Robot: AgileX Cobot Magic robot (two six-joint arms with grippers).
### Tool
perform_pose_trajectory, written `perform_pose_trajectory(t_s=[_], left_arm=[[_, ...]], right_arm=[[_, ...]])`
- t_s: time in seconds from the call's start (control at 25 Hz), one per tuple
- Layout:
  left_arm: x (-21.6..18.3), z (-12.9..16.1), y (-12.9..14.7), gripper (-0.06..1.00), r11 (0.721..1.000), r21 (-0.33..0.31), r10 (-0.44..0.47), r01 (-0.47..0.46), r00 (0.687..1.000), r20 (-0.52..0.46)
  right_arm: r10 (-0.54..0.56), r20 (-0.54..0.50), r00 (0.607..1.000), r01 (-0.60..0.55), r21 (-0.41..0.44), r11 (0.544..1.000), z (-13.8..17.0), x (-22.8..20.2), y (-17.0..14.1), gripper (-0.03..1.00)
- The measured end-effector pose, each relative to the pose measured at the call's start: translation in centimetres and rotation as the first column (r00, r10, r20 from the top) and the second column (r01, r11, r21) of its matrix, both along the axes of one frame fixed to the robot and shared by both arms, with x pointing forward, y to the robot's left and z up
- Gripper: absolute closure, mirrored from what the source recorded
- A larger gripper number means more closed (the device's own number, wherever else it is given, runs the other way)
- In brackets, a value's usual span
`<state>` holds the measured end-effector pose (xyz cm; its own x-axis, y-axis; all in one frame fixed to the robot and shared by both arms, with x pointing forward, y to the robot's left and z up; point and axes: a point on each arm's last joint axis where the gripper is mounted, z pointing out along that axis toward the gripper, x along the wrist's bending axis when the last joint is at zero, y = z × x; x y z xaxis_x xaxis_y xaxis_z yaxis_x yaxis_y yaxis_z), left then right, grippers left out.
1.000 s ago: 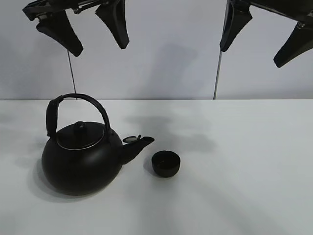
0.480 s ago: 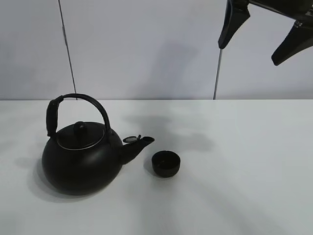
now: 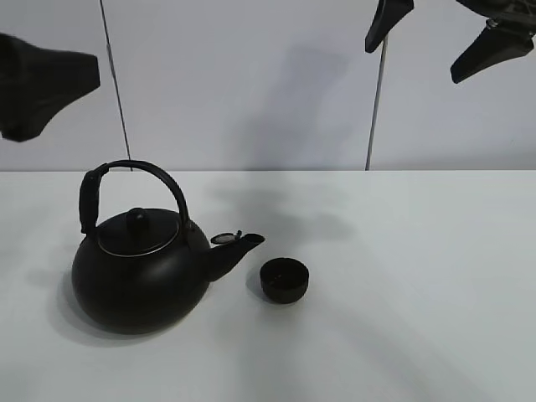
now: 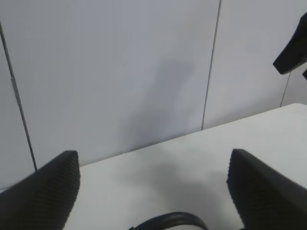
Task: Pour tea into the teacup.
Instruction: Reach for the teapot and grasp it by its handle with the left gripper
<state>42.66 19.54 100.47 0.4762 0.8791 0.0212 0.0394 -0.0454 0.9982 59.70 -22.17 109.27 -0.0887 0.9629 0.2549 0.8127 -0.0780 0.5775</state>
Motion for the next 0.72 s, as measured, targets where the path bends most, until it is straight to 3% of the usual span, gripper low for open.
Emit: perform_pose_trajectory(t_s=[0.16,0.36,0.72], left_arm=[[-0.2,-2.4,0.5,0.34,0.999,0.014,0.036,-0.035,0.998,-0.047],[1.0,-5.5,0.5,0.34,0.99,0.121,0.076,-0.066,0.994,-0.076],[2.3,-9.5,0.3,0.34,0.979,0.189,0.104,-0.082,0.988,-0.111]], right_arm=[[-0.015,0.062,0.998,0.015,0.013,1.0,0.4,0.5,0.0,0.27],[-0.028,0.115,0.993,0.026,0.021,0.999,0.7,0.8,0.0,0.27],[-0.039,0.159,0.987,0.035,0.029,0.999,1.0,1.1,0.0,0.27]])
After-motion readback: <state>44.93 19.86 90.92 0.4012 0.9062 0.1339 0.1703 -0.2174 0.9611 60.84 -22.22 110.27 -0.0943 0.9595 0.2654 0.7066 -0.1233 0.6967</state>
